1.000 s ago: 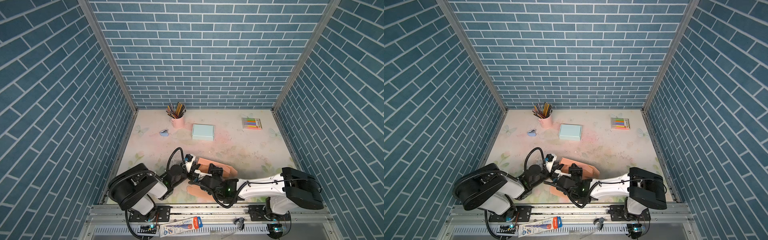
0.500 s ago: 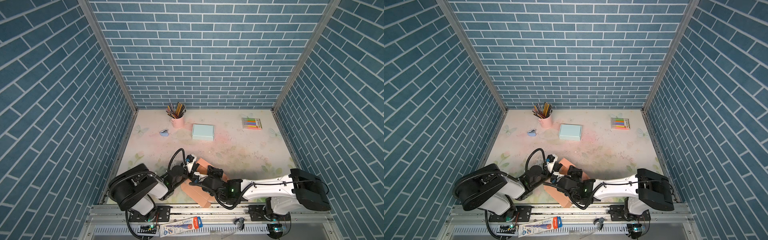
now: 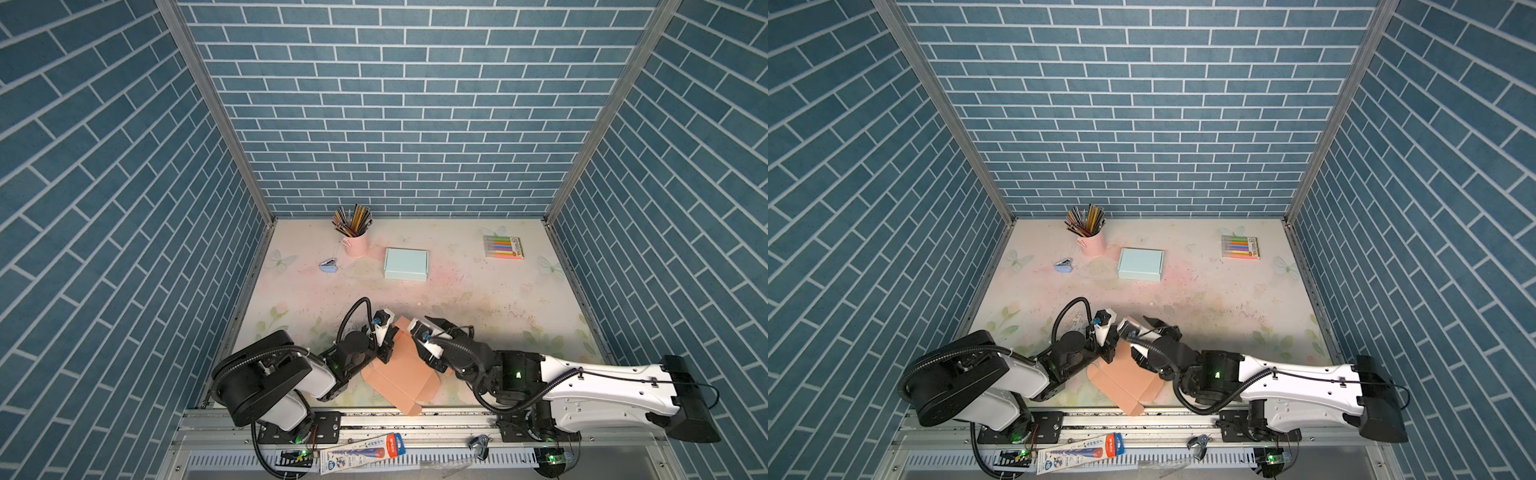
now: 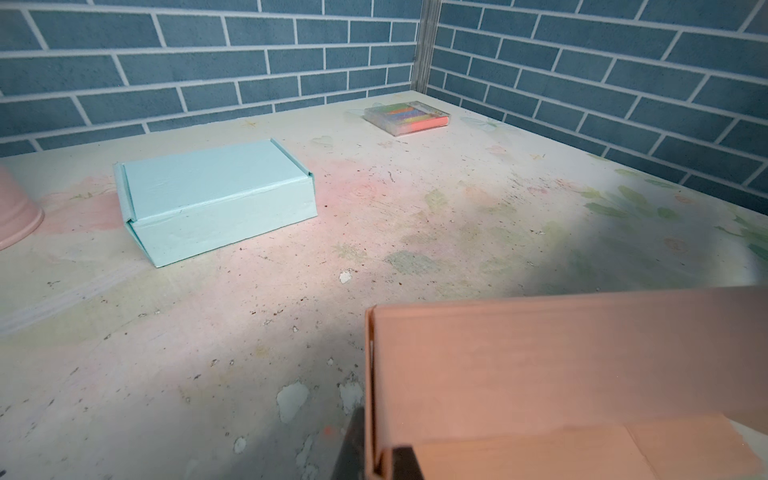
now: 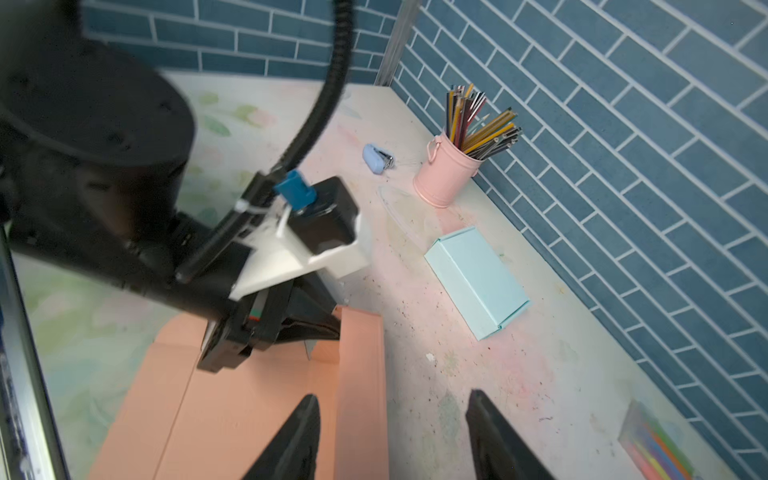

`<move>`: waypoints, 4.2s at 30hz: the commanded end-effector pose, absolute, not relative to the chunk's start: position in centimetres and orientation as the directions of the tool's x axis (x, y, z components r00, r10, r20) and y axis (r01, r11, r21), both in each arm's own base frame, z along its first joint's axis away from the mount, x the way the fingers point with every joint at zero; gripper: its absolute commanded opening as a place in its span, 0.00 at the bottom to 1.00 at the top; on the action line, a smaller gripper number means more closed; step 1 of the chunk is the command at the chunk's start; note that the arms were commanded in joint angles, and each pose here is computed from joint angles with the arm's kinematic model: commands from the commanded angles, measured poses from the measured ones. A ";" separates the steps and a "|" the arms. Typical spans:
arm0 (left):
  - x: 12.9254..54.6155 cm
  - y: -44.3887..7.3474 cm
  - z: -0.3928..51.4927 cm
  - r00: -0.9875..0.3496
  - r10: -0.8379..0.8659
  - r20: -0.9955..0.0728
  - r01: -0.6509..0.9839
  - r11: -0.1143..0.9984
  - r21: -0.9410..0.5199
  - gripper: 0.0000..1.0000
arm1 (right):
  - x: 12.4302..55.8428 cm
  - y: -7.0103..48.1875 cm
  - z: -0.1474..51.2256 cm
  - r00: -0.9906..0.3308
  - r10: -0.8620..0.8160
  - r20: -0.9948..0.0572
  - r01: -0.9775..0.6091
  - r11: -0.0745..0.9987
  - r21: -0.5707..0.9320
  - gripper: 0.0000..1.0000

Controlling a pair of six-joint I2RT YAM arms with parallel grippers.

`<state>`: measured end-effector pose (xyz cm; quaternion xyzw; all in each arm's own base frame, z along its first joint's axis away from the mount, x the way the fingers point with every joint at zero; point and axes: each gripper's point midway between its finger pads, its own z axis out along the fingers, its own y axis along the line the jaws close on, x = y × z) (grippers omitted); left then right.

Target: Fold the paper box

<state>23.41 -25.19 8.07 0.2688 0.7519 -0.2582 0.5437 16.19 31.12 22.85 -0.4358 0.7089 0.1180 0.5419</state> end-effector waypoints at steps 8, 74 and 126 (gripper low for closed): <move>23.5 -25.6 8.8 -0.219 0.160 -0.963 0.685 0.728 -0.035 0.09 | 21.8 31.3 19.5 -0.573 -0.199 -0.795 -0.678 0.661 0.323 0.57; 23.4 -27.1 7.2 -0.213 0.182 -0.960 0.682 0.731 -0.012 0.12 | 17.6 33.1 11.5 -0.914 -0.096 -0.393 -0.392 0.452 0.801 0.46; 25.2 -25.0 9.3 -0.365 0.087 -0.927 0.500 0.858 -0.116 0.09 | 19.5 24.3 22.6 -0.638 -0.017 -0.770 -0.589 0.655 0.474 0.37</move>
